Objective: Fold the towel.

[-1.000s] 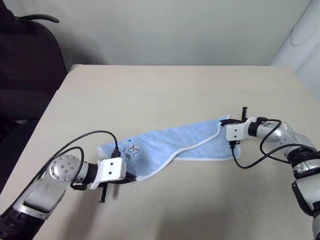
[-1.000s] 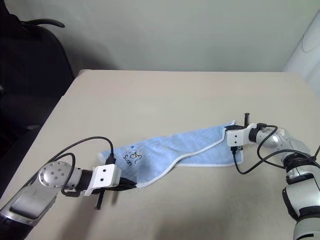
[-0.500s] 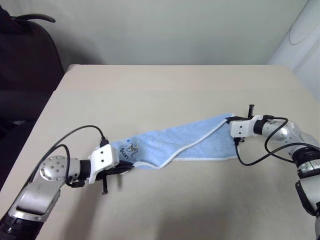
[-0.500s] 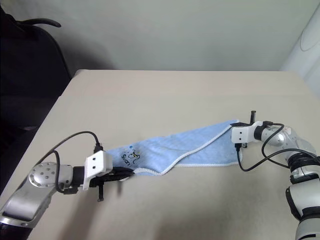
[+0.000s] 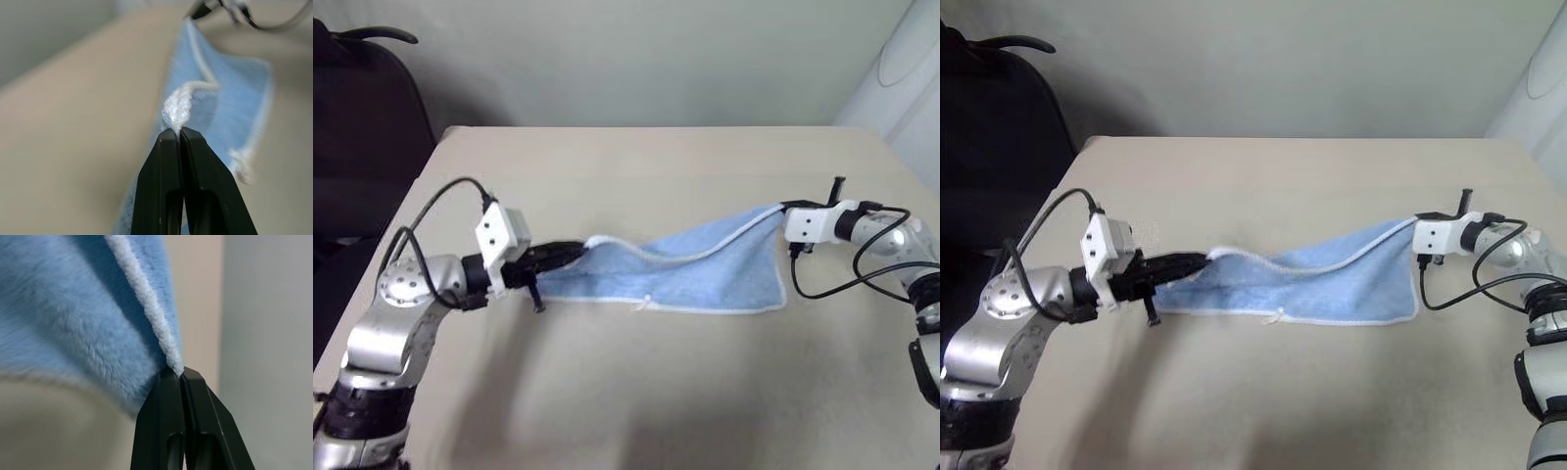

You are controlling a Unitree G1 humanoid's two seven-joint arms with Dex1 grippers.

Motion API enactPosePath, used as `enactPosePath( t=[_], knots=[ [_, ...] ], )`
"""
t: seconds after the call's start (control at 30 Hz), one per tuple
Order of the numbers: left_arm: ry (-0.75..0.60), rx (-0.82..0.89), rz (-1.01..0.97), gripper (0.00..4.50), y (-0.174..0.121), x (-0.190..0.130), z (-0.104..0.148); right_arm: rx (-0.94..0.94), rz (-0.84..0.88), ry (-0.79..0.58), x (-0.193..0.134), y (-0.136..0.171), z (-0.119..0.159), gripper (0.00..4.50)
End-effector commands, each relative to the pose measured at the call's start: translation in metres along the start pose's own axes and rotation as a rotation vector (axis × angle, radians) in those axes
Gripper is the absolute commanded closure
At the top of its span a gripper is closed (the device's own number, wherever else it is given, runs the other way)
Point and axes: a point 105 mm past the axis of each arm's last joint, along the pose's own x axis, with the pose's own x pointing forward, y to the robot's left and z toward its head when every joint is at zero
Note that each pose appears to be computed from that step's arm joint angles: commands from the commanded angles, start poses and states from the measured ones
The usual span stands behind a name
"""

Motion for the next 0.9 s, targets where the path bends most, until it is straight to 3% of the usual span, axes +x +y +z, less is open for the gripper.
enactPosePath(
  t=[0.03,0.2,0.3,0.4,0.5,0.6,0.77,0.9],
  knots=[
    [-0.121,0.109,0.17,4.49,0.037,0.006,0.036,-0.046,-0.157,0.081,-0.015,-0.05,-0.015,4.5],
    [-0.307,0.15,0.365,4.49,0.086,0.01,0.089,-0.071,-0.324,0.148,-0.038,-0.107,-0.025,4.5],
    [-0.344,0.162,0.329,4.49,0.083,0.007,0.102,-0.053,-0.372,0.147,-0.055,-0.127,-0.027,4.5],
    [-0.3,0.193,0.273,4.49,0.07,0.002,0.094,0.006,-0.384,0.112,-0.071,-0.134,-0.029,4.5],
    [-0.224,0.121,0.133,4.49,0.039,-0.008,0.074,0.111,-0.268,0.034,-0.083,-0.114,-0.03,4.5],
    [-0.115,0.023,-0.01,4.49,-0.002,-0.021,0.047,0.236,-0.001,-0.041,-0.089,-0.059,-0.03,4.5],
    [0.058,-0.097,-0.119,4.49,-0.045,-0.037,0.012,0.379,0.329,-0.062,-0.103,0.016,-0.028,4.5],
    [0.114,-0.204,-0.153,4.49,-0.069,-0.043,-0.007,0.432,0.438,-0.049,-0.107,0.043,-0.026,4.5]
  ],
)
